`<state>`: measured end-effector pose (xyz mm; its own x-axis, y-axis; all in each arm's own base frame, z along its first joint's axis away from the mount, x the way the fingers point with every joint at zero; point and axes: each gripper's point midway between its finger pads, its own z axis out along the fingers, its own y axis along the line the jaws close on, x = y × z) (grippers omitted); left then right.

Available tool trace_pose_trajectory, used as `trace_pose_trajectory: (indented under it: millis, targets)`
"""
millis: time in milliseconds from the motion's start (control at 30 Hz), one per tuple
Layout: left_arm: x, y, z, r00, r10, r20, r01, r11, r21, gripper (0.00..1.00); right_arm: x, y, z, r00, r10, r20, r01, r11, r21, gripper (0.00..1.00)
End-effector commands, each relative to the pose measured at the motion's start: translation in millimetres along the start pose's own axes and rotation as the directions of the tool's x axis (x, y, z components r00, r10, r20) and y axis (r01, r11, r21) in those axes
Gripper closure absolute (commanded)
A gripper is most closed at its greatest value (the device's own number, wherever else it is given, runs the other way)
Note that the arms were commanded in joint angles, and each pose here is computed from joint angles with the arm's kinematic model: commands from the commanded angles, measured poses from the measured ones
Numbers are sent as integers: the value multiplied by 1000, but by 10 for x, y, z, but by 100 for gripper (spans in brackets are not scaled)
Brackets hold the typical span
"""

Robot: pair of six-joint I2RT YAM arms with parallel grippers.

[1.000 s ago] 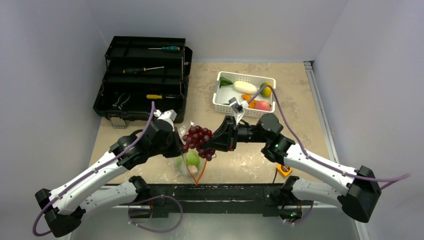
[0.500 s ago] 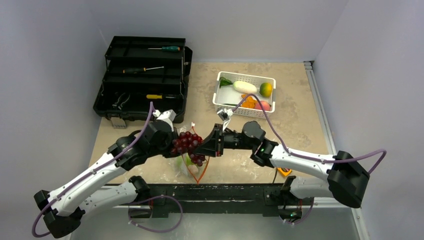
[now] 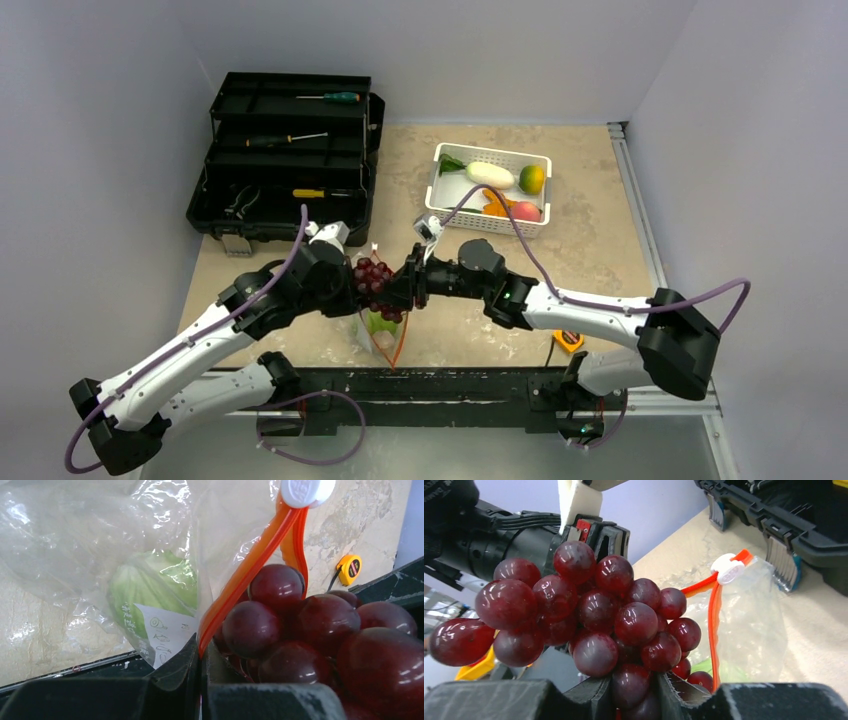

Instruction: Place the food in the zip-top bag and seal the zipper

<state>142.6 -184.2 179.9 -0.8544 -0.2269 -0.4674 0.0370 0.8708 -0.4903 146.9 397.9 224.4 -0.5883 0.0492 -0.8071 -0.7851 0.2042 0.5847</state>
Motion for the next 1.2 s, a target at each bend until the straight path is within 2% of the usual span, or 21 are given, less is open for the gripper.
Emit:
trace_pose_trajectory:
  millis: [0, 267, 433, 800, 1167]
  targets:
    - [-84, -282, -74, 999, -31, 16, 29, 993, 118, 100, -204, -74, 139, 995, -93, 44, 90, 994, 57, 69]
    - [-78, -257, -93, 999, -33, 19, 30, 993, 114, 100, -216, -184, 223, 991, -132, 28, 128, 985, 118, 47]
    - [-82, -228, -113, 999, -35, 27, 32, 994, 107, 100, -225, -300, 198, 987, -160, 3, 156, 969, 190, 37]
    - [-143, -207, -186, 997, -40, 60, 34, 994, 102, 100, -210, -410, -33, 980, -195, -37, 198, 937, 287, 24]
    - [-143, -169, -200, 997, -41, 67, 35, 995, 91, 100, -308, -364, -246, 981, -188, -41, 190, 921, 339, 24]
